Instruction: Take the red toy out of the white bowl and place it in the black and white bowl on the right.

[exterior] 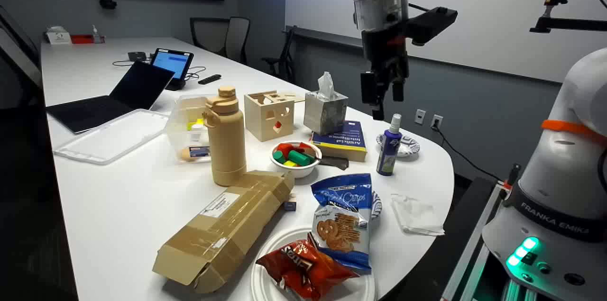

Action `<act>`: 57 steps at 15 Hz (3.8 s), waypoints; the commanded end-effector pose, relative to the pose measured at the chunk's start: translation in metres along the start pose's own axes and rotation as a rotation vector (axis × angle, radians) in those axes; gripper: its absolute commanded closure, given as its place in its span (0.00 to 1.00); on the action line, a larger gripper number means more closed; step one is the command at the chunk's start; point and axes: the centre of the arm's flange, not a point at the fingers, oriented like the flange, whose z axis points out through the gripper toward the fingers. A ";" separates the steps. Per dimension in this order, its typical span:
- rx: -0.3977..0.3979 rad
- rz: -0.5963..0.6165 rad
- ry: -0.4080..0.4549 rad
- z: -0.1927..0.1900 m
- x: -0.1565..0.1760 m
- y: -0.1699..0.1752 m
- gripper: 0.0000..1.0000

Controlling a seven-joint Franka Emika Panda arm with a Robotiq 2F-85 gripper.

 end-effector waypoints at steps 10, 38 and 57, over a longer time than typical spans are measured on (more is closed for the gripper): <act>0.141 -0.110 0.128 0.024 0.095 -0.012 0.00; 0.213 -0.113 0.234 0.122 0.276 -0.011 0.00; 0.253 -0.104 0.217 0.138 0.294 -0.009 0.93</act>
